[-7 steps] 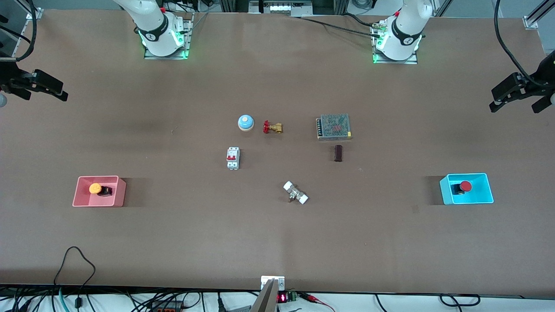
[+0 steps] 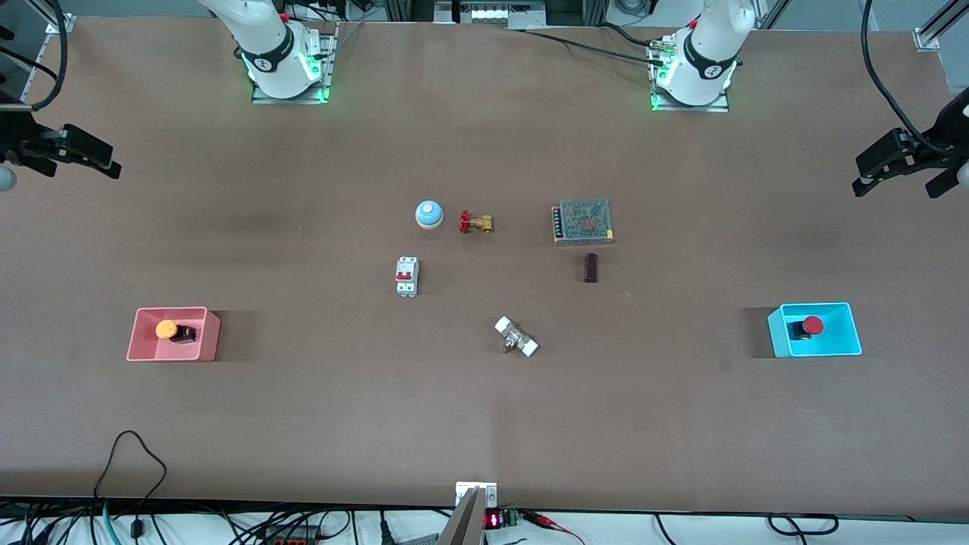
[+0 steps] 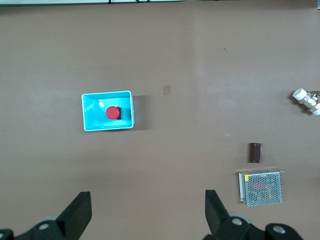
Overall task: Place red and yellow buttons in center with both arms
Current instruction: 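Move the right gripper to the pink box while the left gripper nears cyan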
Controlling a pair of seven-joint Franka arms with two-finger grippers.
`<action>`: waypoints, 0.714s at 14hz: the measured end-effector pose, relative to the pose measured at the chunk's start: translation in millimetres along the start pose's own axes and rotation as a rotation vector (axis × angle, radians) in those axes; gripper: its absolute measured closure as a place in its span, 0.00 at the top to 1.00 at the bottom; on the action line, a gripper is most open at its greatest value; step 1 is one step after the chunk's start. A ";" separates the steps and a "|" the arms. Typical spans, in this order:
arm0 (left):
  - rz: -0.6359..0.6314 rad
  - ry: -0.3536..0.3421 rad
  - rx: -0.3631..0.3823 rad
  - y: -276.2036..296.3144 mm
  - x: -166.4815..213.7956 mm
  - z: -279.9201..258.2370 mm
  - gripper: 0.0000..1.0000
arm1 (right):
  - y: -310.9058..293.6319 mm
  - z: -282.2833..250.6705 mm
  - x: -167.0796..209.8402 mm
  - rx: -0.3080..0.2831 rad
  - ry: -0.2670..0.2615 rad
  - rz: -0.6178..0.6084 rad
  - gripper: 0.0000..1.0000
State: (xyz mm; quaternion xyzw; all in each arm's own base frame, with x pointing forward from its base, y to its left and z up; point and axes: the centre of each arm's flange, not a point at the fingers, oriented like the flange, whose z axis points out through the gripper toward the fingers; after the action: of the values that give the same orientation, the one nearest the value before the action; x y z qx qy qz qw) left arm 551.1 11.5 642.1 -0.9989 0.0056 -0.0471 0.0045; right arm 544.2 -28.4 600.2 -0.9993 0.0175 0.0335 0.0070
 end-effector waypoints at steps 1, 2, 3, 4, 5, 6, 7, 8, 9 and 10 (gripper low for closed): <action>-0.003 -0.007 0.000 -1.9 0.8 4.5 1.00 | -0.3 7.1 5.0 -0.002 -0.008 0.001 1.00; -0.010 -0.013 0.000 -6.0 3.0 11.1 1.00 | -0.1 15.7 11.6 -0.005 -0.012 0.002 1.00; -0.022 -0.016 0.001 -12.9 6.9 19.2 1.00 | 1.0 27.1 20.4 -0.010 -0.015 0.006 1.00; -0.035 -0.019 0.002 -21.0 12.3 29.7 1.00 | 3.0 42.2 30.9 -0.015 -0.021 0.011 1.00; -0.047 -0.018 0.003 -28.9 18.7 41.6 1.00 | 5.6 59.8 42.9 -0.021 -0.027 0.017 1.00; -0.058 -0.020 0.004 -36.8 25.6 55.5 1.00 | 8.9 79.3 56.8 -0.029 -0.024 0.023 1.00; -0.060 -0.027 0.005 -44.6 32.0 70.4 1.00 | 14.0 100.8 72.1 -0.038 -0.015 0.032 1.00; -0.052 -0.038 0.004 -52.2 37.8 86.1 1.00 | 20.8 123.5 86.7 -0.047 -0.008 0.042 1.00; -0.043 -0.048 0.004 -60.4 43.2 101.9 1.00 | 29.7 147.0 101.4 -0.058 -0.006 0.054 1.00; -0.039 -0.054 0.004 -69.7 48.8 118.4 1.00 | 40.8 170.5 116.5 -0.072 -0.012 0.064 1.00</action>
State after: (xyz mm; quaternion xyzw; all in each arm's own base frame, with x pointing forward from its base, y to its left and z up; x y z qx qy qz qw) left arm 611.6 81.6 529.5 -0.9997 -0.0142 -0.0204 0.0057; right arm 647.5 -70.6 421.7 -0.9976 0.0483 0.0403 -0.0301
